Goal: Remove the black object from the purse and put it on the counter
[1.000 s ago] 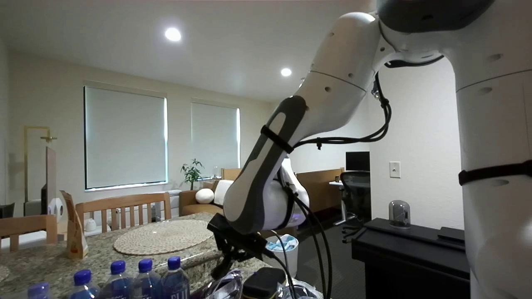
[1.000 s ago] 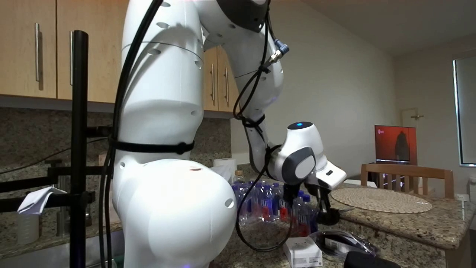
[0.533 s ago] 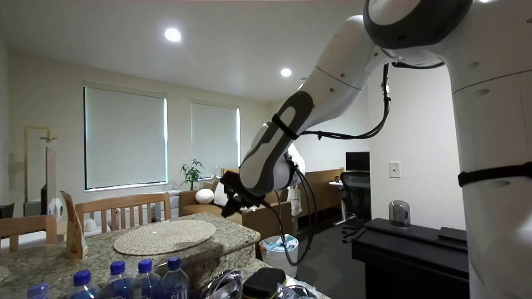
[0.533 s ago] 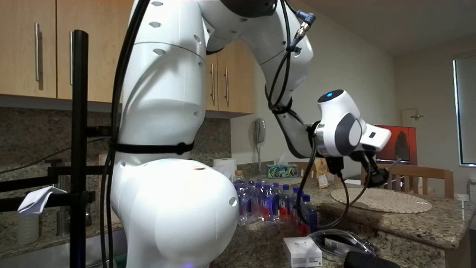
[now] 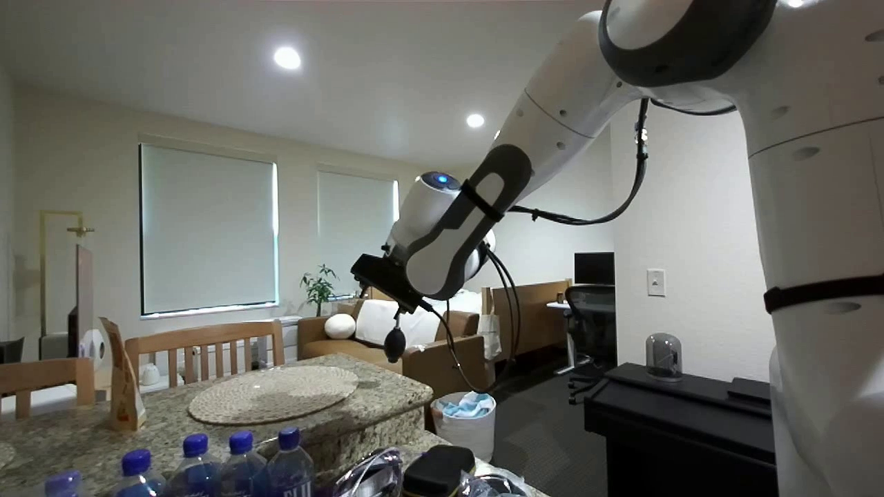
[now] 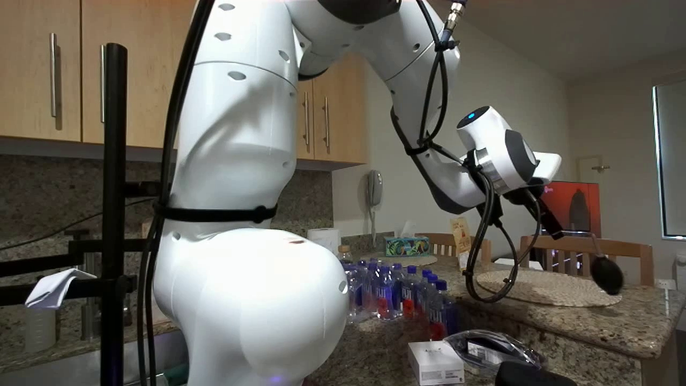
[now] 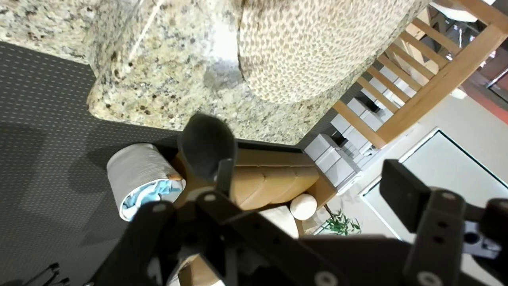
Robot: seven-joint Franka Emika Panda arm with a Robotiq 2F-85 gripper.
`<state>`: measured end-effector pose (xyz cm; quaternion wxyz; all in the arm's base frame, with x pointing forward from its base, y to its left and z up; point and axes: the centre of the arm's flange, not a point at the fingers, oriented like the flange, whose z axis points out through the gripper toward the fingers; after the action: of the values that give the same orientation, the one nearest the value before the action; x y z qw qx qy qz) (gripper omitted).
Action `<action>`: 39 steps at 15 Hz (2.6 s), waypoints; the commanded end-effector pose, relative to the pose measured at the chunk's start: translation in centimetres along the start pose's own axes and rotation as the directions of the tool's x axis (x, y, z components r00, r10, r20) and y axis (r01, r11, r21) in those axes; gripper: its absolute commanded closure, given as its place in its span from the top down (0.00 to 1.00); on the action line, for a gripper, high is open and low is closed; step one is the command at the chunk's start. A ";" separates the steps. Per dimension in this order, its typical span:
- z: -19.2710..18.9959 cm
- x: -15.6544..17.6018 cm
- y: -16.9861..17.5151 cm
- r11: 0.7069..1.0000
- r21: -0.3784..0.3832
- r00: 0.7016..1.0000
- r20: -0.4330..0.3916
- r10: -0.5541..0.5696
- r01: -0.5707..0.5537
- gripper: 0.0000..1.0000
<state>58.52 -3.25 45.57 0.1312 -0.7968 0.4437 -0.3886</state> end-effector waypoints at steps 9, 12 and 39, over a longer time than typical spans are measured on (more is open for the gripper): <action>-0.8 -10.9 1.6 0.995 -0.045 0.985 0.151 -0.081 0.089 1.00; -1.0 -14.5 3.7 0.990 -0.048 0.966 0.231 -0.116 0.130 1.00; -2.3 -29.4 10.3 0.970 -0.237 0.875 0.480 0.067 0.056 1.00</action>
<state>41.68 15.00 26.63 0.1407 -0.8773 0.4433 -0.1183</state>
